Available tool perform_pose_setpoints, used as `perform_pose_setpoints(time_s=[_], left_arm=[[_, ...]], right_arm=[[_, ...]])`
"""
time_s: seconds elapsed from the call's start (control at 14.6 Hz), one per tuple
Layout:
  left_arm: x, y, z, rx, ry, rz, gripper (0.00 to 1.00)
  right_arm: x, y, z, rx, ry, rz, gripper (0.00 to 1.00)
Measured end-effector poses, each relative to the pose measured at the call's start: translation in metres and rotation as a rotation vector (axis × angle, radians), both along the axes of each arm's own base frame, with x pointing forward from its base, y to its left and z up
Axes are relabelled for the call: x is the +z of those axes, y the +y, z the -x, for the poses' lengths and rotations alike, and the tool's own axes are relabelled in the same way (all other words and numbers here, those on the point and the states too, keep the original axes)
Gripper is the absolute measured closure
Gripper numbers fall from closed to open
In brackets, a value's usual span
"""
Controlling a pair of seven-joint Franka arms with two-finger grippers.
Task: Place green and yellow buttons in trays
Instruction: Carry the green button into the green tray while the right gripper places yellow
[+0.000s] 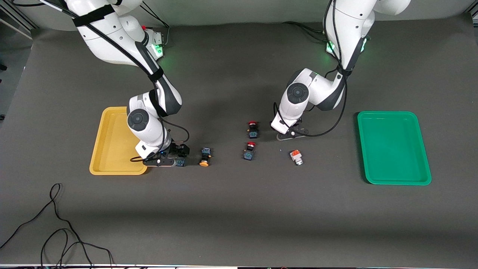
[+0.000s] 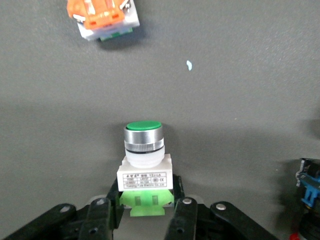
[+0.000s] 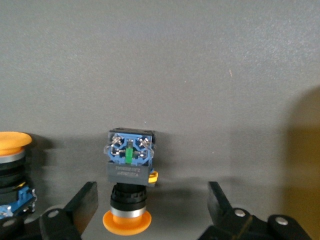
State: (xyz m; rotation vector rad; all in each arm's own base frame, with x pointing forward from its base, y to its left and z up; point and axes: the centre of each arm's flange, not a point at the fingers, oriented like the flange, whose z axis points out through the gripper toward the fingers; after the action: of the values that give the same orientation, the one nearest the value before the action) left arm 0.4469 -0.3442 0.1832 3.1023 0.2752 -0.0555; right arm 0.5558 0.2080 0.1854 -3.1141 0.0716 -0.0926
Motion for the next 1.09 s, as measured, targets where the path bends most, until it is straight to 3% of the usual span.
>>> perform_pose_setpoints(time_s=[0.07, 0.14, 0.27, 0.48, 0.68, 0.89, 1.09], left_arm=[[0.008, -0.001, -0.002, 0.002, -0.008, 0.006, 0.59], [0.021, -0.002, -0.005, 0.003, -0.010, 0.008, 0.59], [0.066, -0.003, -0.010, 0.005, 0.010, -0.003, 0.59], [0.165, 0.013, -0.019, 0.027, 0.044, -0.021, 0.59], [0.233, 0.063, -0.029, -0.005, 0.077, -0.039, 0.59], [0.258, 0.170, -0.060, -0.104, 0.126, -0.026, 0.59], [0.262, 0.302, -0.087, -0.177, 0.134, -0.018, 0.59]], right_arm=[[-0.002, 0.000, 0.000, 0.000, 0.001, 0.001, 0.05], [-0.003, 0.000, 0.001, 0.000, 0.003, 0.002, 0.14], [-0.005, -0.001, 0.001, 0.000, 0.006, 0.003, 0.39], [-0.006, -0.001, 0.001, 0.000, 0.007, 0.004, 0.67], [0.003, -0.001, -0.003, -0.003, 0.009, 0.003, 0.67], [0.043, -0.012, -0.009, -0.024, 0.084, 0.020, 0.67], [0.100, -0.066, -0.012, -0.011, 0.146, 0.036, 0.67]])
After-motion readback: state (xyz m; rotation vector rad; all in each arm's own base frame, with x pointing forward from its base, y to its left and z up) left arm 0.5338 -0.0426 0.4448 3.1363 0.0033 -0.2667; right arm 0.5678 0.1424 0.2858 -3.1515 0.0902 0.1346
